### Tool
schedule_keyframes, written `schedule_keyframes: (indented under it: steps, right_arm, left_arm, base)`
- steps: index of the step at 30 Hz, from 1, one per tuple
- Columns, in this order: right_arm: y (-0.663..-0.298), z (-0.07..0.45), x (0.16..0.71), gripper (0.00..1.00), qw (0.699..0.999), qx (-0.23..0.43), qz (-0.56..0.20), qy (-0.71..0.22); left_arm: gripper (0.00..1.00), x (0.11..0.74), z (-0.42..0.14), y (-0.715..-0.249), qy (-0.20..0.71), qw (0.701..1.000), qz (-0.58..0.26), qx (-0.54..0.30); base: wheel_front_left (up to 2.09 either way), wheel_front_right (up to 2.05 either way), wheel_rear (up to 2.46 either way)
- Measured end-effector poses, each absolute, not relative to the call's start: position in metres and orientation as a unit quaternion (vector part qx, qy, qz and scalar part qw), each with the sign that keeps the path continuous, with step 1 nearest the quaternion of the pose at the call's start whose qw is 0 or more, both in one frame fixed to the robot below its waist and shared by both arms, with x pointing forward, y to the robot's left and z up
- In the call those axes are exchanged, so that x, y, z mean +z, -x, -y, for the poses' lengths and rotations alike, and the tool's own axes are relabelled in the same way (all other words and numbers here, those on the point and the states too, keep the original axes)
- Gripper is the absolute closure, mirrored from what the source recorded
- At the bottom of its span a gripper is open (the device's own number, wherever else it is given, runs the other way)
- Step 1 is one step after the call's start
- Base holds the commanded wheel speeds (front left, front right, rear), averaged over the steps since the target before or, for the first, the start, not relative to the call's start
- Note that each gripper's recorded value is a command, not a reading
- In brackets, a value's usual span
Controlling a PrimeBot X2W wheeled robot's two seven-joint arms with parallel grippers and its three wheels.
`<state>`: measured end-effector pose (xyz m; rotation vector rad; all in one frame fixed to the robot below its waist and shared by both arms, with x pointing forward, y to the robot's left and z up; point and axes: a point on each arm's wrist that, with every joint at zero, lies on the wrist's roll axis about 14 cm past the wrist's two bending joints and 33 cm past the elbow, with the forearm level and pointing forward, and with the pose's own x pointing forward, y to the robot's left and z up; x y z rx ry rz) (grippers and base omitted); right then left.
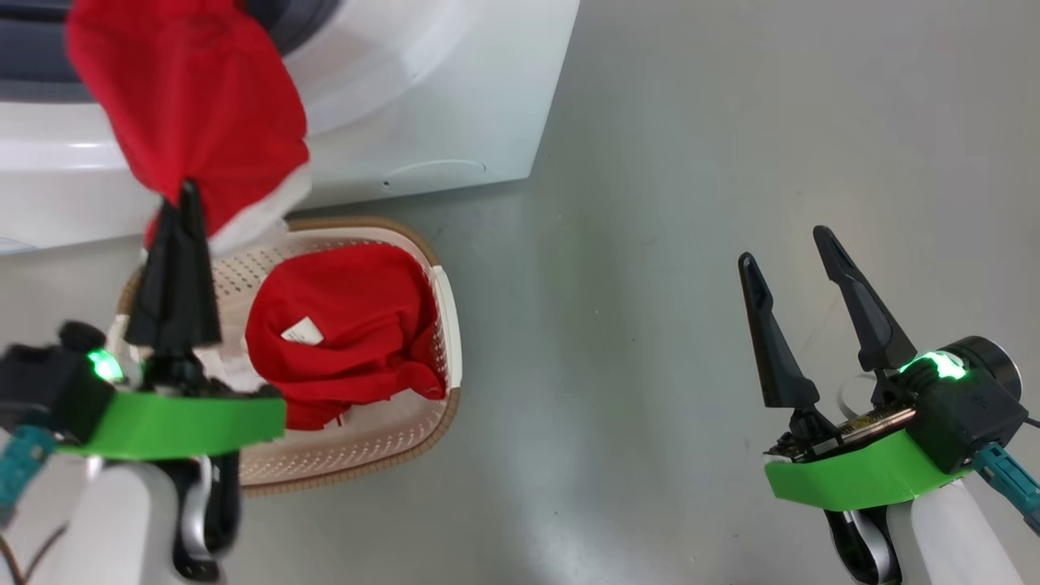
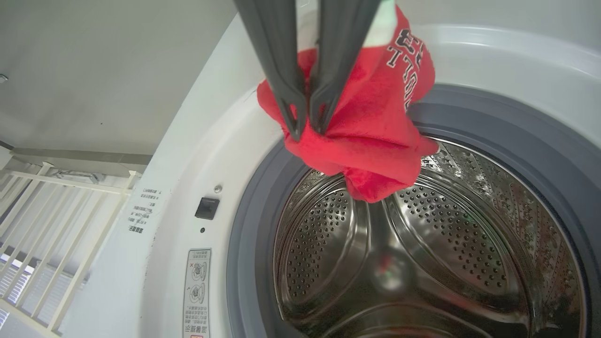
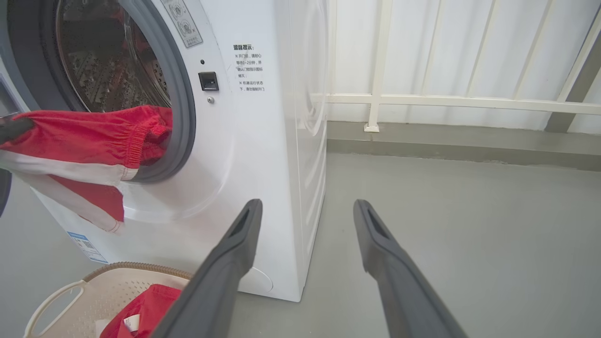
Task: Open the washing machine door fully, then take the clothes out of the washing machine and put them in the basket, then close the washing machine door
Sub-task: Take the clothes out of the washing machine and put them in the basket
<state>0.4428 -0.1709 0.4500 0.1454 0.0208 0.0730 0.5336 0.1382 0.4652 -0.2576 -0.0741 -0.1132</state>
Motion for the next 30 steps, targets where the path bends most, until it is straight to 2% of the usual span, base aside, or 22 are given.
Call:
schedule_keyframes:
  steps: [13,25,30]
  right_arm:
    - [-0.427,0.172,0.477,0.00,0.997,0.035,0.017,-0.074]
    - [-0.426,0.173,0.490,0.00,0.996,0.035,0.035,-0.074]
    - [-0.424,0.172,0.484,0.00,0.996,0.035,0.027,-0.075]
  left_arm:
    - [1.00,0.492,-0.142,-0.491,0.132,0.989,0.048,-0.038]
    - [1.00,0.540,-0.154,-0.470,0.128,0.986,0.105,-0.020]
    - [1.00,0.523,-0.152,-0.469,0.128,0.989,0.075,-0.020]
  base:
    - [0.00,0.00,0.00]
    - [0.00,0.00,0.00]
    - [0.00,0.00,0.00]
